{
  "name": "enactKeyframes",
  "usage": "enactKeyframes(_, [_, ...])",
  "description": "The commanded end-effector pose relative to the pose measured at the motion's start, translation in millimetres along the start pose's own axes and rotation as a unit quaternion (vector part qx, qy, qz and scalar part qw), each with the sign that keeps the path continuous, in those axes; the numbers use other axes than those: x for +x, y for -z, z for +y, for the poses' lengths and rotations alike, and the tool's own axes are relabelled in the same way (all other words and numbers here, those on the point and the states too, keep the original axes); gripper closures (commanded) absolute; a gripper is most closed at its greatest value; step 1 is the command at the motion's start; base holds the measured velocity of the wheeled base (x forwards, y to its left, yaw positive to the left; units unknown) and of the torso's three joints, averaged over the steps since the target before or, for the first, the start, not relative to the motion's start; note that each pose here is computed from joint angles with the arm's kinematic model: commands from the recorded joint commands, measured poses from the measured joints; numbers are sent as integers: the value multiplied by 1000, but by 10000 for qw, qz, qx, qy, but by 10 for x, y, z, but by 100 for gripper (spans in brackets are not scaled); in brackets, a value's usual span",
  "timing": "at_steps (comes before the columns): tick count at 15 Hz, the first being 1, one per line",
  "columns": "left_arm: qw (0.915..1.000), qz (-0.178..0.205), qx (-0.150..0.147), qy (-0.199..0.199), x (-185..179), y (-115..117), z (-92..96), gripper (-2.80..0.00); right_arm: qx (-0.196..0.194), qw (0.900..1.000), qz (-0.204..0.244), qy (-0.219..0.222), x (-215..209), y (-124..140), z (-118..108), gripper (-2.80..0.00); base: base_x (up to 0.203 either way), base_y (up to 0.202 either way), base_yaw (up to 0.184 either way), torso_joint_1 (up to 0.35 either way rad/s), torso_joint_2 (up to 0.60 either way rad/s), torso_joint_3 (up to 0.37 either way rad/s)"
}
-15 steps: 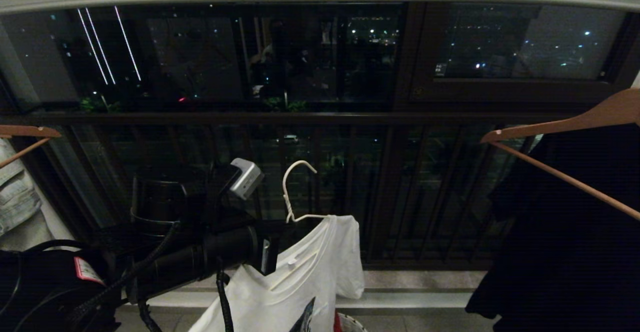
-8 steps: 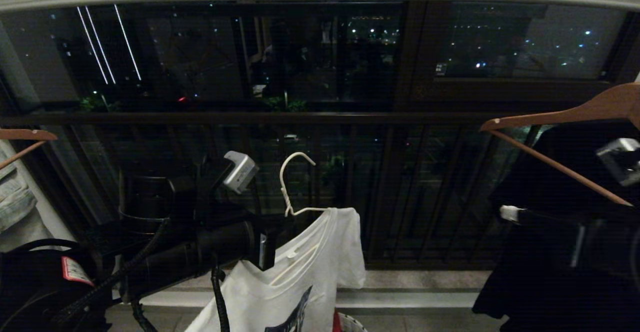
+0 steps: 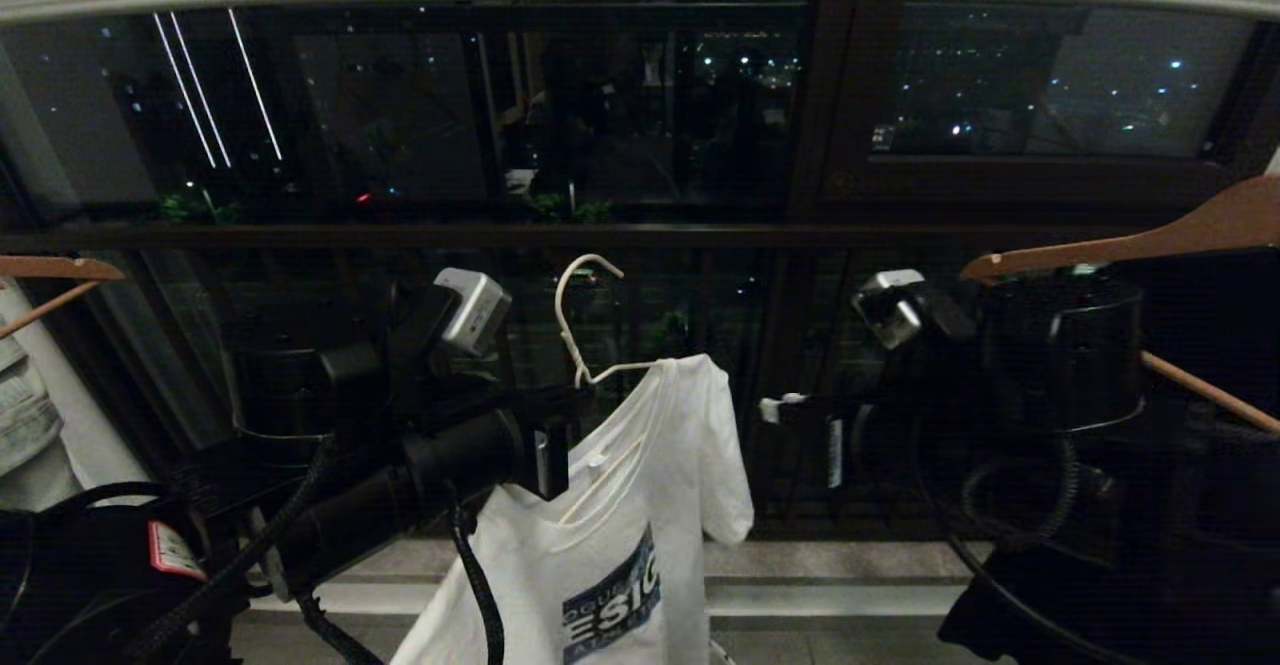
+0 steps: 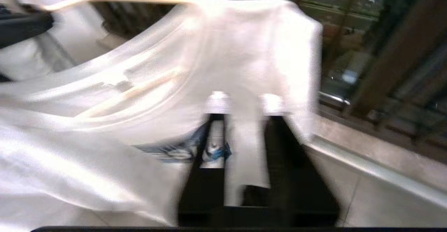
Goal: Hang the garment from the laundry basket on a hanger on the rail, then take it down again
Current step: Take the clothes off the clothes rack
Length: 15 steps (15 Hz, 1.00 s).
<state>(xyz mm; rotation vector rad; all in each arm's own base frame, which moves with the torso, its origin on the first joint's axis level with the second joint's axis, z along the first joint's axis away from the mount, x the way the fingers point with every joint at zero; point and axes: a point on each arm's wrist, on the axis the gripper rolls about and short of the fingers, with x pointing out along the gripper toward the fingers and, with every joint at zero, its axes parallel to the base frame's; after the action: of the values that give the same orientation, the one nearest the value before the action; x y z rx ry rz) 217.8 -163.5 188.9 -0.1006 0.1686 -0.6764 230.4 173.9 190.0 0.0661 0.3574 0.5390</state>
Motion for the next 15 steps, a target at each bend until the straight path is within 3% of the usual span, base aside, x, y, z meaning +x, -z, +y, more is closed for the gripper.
enactKeyframes(1, [9999, -5, -43, -143, 67, 14, 5, 0, -259, 9994, 239, 11, 301, 116, 285, -280, 0, 0, 0, 0, 0, 0])
enactKeyframes(3, [9998, -55, -73, -168, 76, -9, -6, 0, -411, 9979, 458, 206, 523, 273, 398, -280, 0, 0, 0, 0, 0, 0])
enactKeyframes(7, [9992, -240, -197, -263, 64, -96, -25, 0, -471, 9957, 169, 782, 800, 377, 562, -280, 0, 0, 0, 0, 0, 0])
enactKeyframes(15, [9992, -289, -224, -140, 27, -123, -93, 0, -269, 9911, -378, 1246, 913, 218, 452, -280, 0, 0, 0, 0, 0, 0])
